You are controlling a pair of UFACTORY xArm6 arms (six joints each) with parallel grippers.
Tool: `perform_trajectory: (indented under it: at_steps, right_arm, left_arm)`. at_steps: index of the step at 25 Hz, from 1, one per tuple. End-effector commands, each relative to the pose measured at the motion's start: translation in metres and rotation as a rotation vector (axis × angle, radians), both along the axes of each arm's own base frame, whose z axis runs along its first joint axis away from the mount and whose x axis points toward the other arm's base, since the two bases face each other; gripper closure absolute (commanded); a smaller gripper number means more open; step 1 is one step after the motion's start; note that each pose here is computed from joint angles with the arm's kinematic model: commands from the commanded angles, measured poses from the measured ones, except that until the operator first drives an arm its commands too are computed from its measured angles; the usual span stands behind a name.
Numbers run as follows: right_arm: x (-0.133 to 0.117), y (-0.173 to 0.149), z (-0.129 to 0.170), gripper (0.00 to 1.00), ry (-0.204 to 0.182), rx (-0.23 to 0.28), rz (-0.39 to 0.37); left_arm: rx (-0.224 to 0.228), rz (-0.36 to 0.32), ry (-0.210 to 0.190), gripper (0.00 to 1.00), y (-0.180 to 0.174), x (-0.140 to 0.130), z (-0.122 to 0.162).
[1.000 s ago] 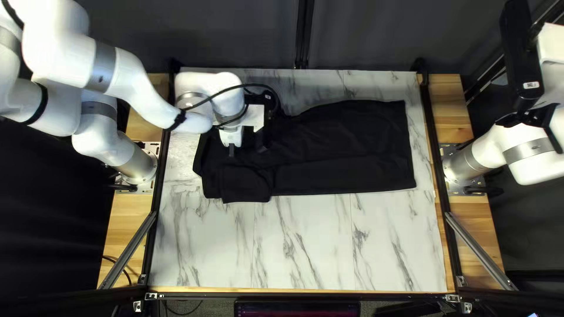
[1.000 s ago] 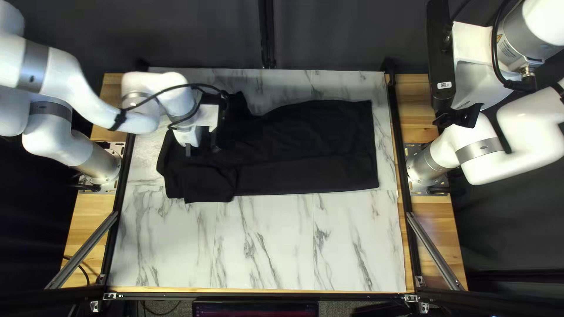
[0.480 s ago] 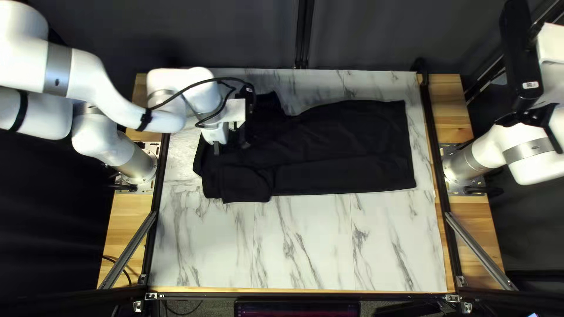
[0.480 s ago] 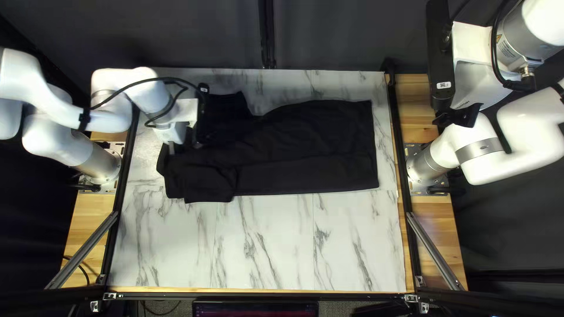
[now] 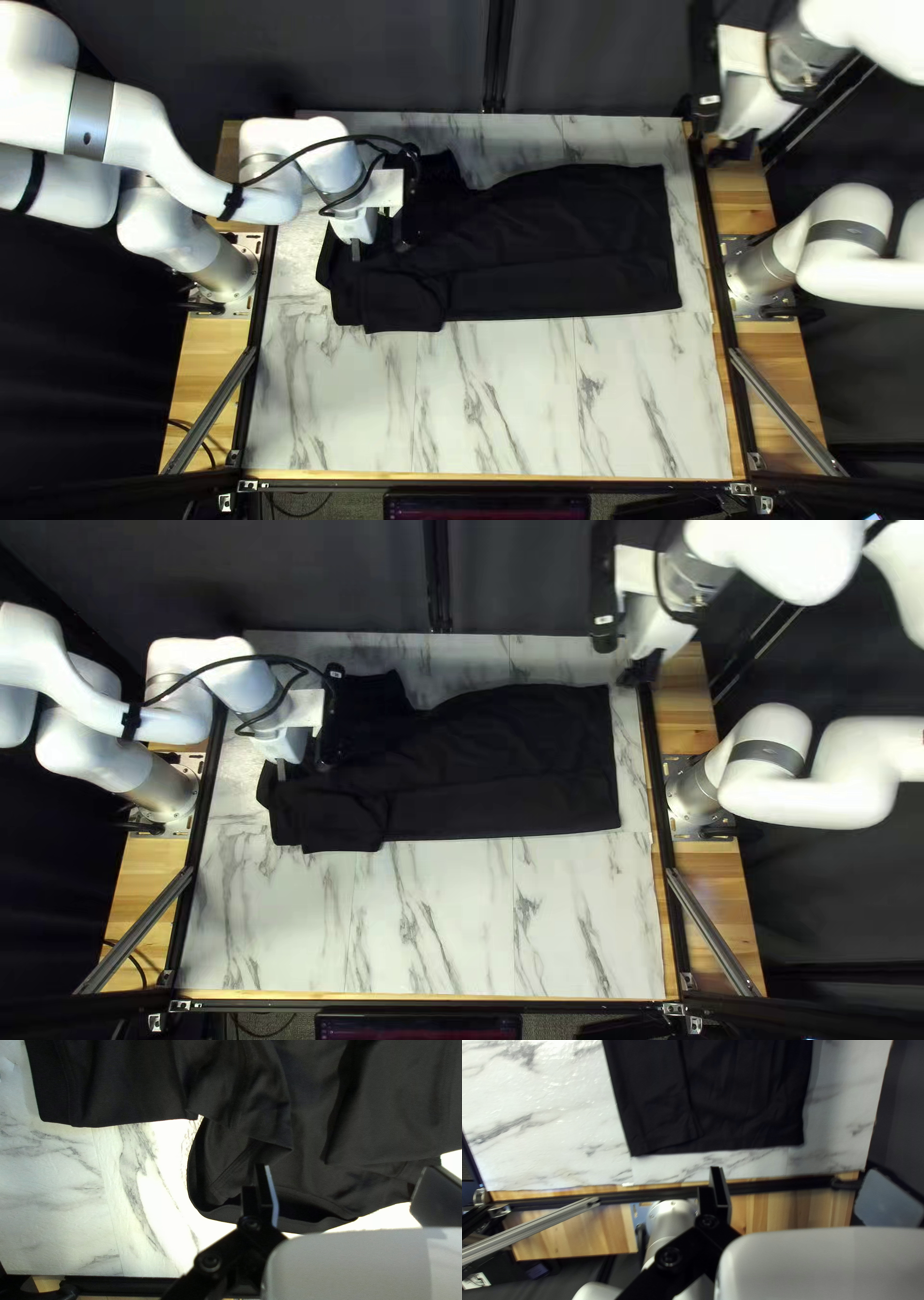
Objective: Fold t-shirt
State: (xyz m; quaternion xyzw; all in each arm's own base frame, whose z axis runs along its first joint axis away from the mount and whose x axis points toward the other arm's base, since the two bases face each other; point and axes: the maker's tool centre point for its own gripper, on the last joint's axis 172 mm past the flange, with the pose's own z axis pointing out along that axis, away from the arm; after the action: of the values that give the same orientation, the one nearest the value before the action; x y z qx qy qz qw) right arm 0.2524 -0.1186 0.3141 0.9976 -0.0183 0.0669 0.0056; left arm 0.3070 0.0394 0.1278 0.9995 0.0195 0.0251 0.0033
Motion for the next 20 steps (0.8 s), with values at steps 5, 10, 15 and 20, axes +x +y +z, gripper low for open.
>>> perform_trajectory:
  at_steps: [5,10,15,20]
  right_arm:
    - [0.016,-0.011,-0.029,0.00,0.005,0.001,0.045]
    - [0.023,-0.011,-0.041,0.00,-0.016,0.011,0.105]
    - [0.036,-0.032,-0.108,0.00,-0.018,0.029,0.237]
    - [0.036,-0.038,-0.165,0.00,0.026,0.040,0.322]
  left_arm:
    - [0.000,0.000,0.000,0.00,0.000,0.000,0.000]
    - [0.000,0.000,0.000,0.00,0.000,0.000,0.000]
    - [0.000,0.000,0.000,0.00,0.000,0.000,0.000]
    - [0.000,0.000,0.000,0.00,0.000,0.000,0.000]
